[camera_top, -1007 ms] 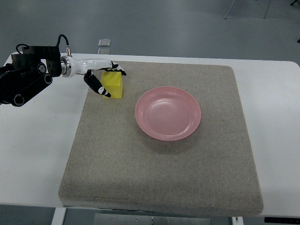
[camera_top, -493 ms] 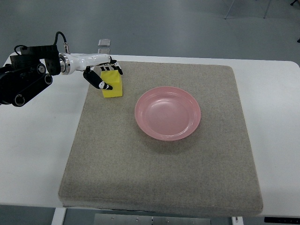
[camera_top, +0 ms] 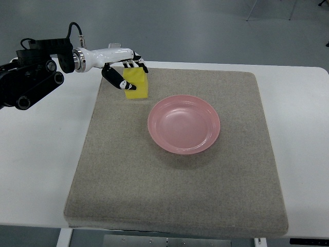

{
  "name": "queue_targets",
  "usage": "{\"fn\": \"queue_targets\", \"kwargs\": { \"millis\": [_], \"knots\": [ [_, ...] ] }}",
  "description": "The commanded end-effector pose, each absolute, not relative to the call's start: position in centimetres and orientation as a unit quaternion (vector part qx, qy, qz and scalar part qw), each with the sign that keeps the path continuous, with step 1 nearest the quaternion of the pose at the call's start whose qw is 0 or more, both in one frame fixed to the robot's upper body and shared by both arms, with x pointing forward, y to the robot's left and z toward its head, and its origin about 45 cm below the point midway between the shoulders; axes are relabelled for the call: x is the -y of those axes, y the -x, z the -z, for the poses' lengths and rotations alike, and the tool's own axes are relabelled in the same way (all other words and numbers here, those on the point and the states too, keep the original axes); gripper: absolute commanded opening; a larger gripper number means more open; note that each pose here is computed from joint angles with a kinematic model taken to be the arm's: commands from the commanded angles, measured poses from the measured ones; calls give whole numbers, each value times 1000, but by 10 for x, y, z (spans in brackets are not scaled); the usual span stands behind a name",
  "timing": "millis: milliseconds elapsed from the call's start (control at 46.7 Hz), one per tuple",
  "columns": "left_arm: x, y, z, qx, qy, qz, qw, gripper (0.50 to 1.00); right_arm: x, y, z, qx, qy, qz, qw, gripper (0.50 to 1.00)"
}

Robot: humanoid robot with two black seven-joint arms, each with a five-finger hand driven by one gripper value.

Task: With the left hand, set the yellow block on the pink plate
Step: 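Carry the yellow cube with the left hand over the pink plate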

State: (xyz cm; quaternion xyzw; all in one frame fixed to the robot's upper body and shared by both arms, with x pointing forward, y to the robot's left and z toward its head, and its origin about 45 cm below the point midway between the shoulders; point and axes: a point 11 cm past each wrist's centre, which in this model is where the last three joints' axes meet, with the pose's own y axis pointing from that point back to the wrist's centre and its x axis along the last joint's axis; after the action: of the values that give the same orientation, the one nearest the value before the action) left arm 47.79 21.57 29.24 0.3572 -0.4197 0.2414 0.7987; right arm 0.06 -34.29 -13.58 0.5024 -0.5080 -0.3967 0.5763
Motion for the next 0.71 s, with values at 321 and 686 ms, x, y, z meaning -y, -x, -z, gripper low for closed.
{"fn": "queue_targets", "kwargs": {
  "millis": [321,686],
  "knots": [
    [-153,-453,-296,447,-305,-176,822,643,343,-1,136,508,-503,397,576,924],
    [-106,-438,-268,438,-293,-133,839,662,343,-1,136,508,-503,397,576,924]
  ]
}}
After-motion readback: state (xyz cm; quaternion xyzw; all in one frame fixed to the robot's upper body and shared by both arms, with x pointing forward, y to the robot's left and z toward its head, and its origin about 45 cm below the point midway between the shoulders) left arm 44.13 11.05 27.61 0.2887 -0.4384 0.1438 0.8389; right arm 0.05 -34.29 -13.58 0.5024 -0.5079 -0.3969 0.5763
